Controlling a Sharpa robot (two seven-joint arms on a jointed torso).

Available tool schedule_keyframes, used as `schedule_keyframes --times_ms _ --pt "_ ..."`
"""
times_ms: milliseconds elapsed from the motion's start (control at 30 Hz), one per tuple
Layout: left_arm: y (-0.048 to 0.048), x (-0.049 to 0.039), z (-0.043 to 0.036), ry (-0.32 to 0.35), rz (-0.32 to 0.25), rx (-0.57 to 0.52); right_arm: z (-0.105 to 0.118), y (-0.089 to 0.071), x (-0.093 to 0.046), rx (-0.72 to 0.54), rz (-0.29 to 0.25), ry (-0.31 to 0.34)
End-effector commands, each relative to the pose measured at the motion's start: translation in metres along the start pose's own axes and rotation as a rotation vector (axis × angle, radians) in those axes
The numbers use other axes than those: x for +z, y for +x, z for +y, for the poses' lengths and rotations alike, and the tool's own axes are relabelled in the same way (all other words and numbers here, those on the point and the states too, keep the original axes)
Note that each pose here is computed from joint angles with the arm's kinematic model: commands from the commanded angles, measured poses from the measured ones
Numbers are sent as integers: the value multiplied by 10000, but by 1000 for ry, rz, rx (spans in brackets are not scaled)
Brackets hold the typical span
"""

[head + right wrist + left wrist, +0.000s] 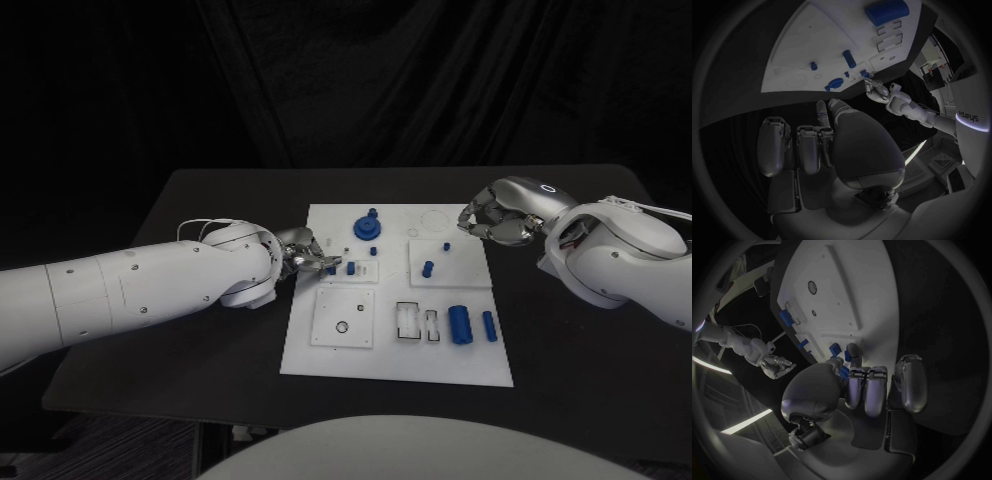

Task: Assemble the parts on the task board

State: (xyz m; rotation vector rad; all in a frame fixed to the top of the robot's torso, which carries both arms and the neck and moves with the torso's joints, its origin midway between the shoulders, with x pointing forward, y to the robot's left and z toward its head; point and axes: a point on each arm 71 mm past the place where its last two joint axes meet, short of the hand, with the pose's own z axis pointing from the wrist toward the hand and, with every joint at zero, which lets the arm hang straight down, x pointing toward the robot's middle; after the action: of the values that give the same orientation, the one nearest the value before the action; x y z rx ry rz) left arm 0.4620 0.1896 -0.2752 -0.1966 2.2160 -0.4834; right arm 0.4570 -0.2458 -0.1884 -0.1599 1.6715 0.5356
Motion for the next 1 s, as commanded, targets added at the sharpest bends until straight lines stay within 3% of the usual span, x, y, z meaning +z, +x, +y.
schedule_keyframes --times_ms 33,633,833,1000 --pt "150 19 90 -40 55 8 -14 19 -3 -2 13 19" --pt "117 28 98 -17 4 -16 -14 27 -7 -3 21 23" --pt "38 2 75 53 -102 -56 -26 26 -14 -3 21 26" --pt "-59 -50 73 123 -225 -93 -39 24 -22 -3 22 29"
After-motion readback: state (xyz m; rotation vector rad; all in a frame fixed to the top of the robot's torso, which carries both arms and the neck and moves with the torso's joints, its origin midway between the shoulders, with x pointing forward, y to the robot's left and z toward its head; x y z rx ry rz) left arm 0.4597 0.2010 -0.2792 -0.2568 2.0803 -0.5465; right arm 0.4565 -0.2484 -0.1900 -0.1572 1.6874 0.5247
